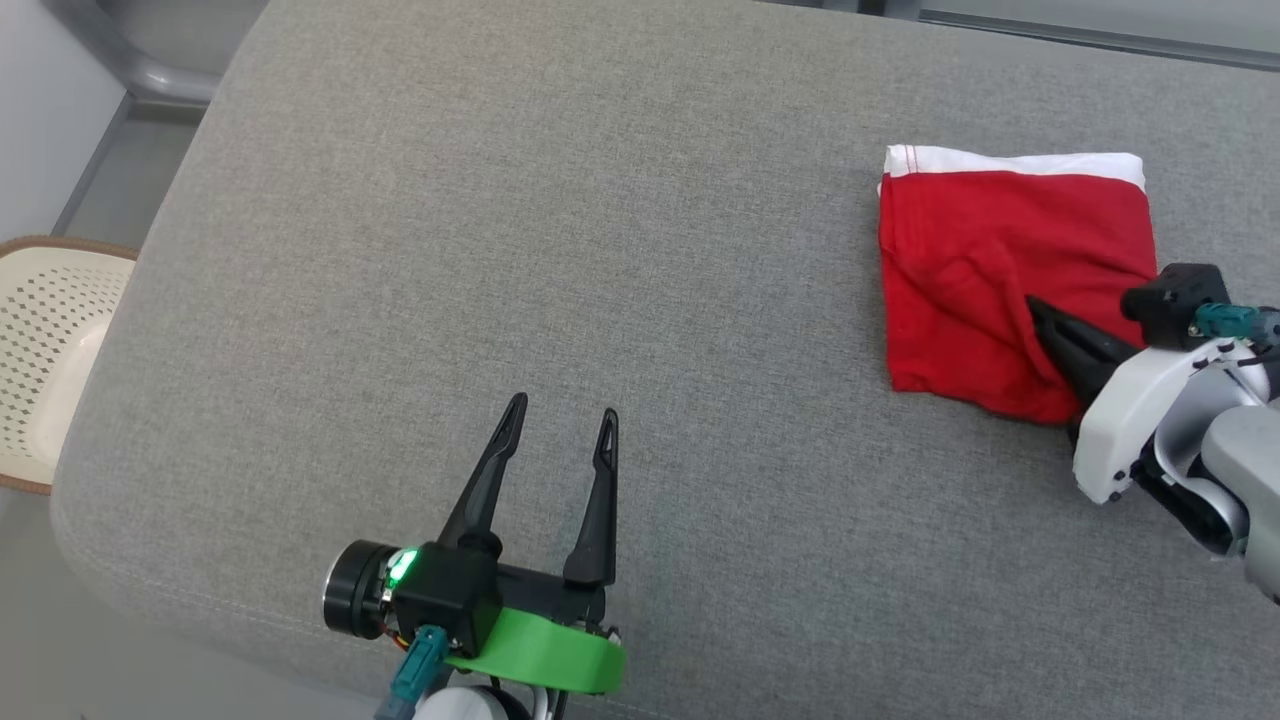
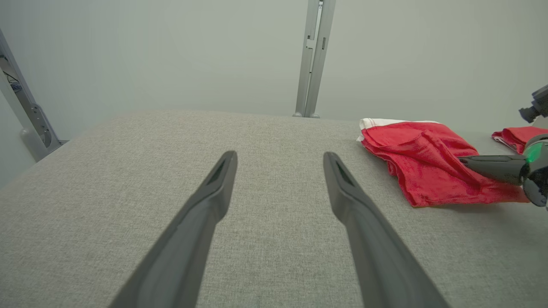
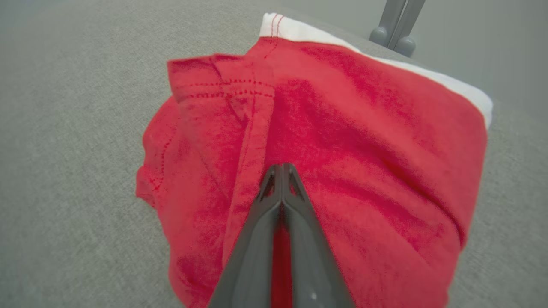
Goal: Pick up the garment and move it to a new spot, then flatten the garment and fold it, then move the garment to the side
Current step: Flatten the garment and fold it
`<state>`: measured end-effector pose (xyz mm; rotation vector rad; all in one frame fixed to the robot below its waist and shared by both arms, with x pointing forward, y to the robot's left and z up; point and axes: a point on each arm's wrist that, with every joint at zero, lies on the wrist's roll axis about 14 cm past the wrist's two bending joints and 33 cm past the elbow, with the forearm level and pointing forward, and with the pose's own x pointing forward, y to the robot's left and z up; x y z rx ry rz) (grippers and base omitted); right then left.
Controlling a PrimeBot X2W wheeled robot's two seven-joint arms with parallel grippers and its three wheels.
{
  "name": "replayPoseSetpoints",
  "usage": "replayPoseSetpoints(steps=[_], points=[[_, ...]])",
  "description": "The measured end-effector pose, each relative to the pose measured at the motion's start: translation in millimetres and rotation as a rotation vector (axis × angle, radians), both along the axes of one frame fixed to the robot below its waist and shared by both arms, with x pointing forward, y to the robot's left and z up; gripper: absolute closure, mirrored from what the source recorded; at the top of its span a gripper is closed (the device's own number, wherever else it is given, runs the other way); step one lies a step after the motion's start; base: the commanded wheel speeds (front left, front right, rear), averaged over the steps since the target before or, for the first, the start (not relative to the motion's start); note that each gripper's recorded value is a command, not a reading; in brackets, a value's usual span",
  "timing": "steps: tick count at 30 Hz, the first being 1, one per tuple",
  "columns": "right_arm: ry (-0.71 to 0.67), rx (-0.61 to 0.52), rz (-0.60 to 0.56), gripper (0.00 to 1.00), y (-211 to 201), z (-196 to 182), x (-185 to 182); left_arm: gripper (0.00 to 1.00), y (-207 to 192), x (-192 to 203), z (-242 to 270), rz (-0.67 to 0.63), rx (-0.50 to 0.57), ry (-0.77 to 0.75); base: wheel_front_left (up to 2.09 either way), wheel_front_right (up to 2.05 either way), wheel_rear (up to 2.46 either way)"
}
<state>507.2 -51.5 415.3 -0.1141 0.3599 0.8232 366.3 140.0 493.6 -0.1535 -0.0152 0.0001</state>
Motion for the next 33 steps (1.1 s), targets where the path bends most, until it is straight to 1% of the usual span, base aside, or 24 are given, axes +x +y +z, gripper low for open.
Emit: replayPoseSetpoints(steps=[4,7,13,16,19,20,21,22,23,27,32,33], points=[[0.042,0.032,0.075,1.00,19,-5,-21,0.00,0,2,2,-0.003,0.008,-0.008,0.00,0.00,0.00],[0.056,0.034,0.141,1.00,27,-4,-41,0.00,-1,1,6,-0.002,0.010,-0.020,0.00,0.00,0.00],[0.067,0.068,0.228,1.00,39,7,-75,0.00,-5,-1,11,-0.012,0.006,-0.037,0.00,0.00,0.00],[0.063,0.098,0.230,1.00,43,16,-84,0.00,-3,-4,14,-0.006,0.003,-0.044,0.00,0.00,0.00],[0.017,0.202,0.166,1.00,49,46,-74,0.00,0,-7,15,0.010,-0.002,-0.048,0.00,0.00,0.00],[-0.011,0.231,0.146,0.98,49,56,-71,0.00,1,-7,16,0.013,-0.004,-0.052,0.00,0.00,0.00],[-0.036,0.250,0.123,0.71,47,63,-69,0.00,2,-8,18,0.018,-0.007,-0.057,0.00,0.00,0.00],[-0.053,0.272,0.090,0.16,44,69,-68,0.00,3,-9,18,0.023,-0.012,-0.058,0.00,0.00,0.00],[-0.052,0.299,0.060,0.00,41,71,-68,0.00,5,-10,18,0.028,-0.015,-0.059,0.00,0.00,0.00],[-0.127,0.360,-0.065,0.00,21,89,-65,0.00,5,-11,21,0.028,-0.027,-0.069,0.00,0.00,0.00],[-0.218,0.408,-0.278,0.00,-25,103,-62,0.00,7,-10,22,0.026,-0.029,-0.077,0.00,0.00,0.00],[-0.235,0.406,-0.307,0.00,-32,105,-63,0.00,8,-10,22,0.026,-0.028,-0.077,0.00,0.00,0.00]])
